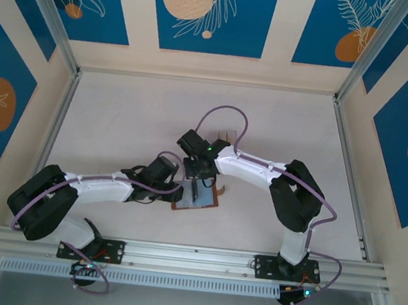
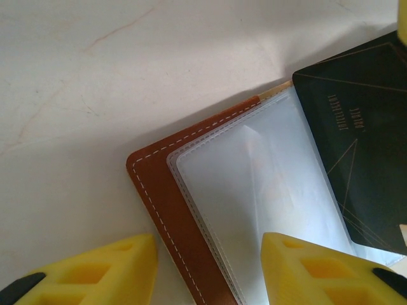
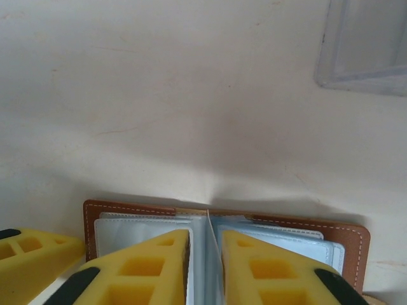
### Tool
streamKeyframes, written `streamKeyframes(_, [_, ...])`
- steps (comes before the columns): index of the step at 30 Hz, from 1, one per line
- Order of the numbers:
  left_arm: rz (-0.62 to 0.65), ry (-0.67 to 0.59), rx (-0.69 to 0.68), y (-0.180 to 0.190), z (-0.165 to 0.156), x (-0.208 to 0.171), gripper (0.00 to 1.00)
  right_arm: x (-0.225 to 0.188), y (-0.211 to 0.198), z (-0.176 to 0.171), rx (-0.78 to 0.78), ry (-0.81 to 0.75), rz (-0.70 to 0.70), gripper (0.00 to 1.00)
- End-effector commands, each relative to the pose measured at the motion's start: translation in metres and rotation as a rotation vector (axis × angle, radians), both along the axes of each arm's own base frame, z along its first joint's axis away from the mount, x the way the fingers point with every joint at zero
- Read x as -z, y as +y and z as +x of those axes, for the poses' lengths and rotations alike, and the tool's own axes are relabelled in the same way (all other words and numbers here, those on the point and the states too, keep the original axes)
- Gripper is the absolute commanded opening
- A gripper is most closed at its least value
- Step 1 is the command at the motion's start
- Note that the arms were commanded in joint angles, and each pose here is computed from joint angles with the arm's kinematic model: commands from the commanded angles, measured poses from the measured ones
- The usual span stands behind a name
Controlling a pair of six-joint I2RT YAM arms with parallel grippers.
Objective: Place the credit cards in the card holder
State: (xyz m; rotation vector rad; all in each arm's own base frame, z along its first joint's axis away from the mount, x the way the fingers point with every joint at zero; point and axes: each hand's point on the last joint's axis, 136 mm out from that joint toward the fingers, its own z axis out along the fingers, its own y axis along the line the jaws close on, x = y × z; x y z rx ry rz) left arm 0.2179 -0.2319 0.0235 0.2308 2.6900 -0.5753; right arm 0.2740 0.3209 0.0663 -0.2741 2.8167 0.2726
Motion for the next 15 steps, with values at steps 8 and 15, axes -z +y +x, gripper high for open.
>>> streamKeyframes(8, [-0.002,0.063,0.024,0.002,-0.013,0.015,0.47,0.006,-0.006,-0.023,-0.009,0.08,-0.013,0.25])
streamKeyframes(15, [-0.003,0.063,0.025,0.001,-0.012,0.016,0.47,0.008,-0.014,-0.035,-0.006,0.106,-0.023,0.24])
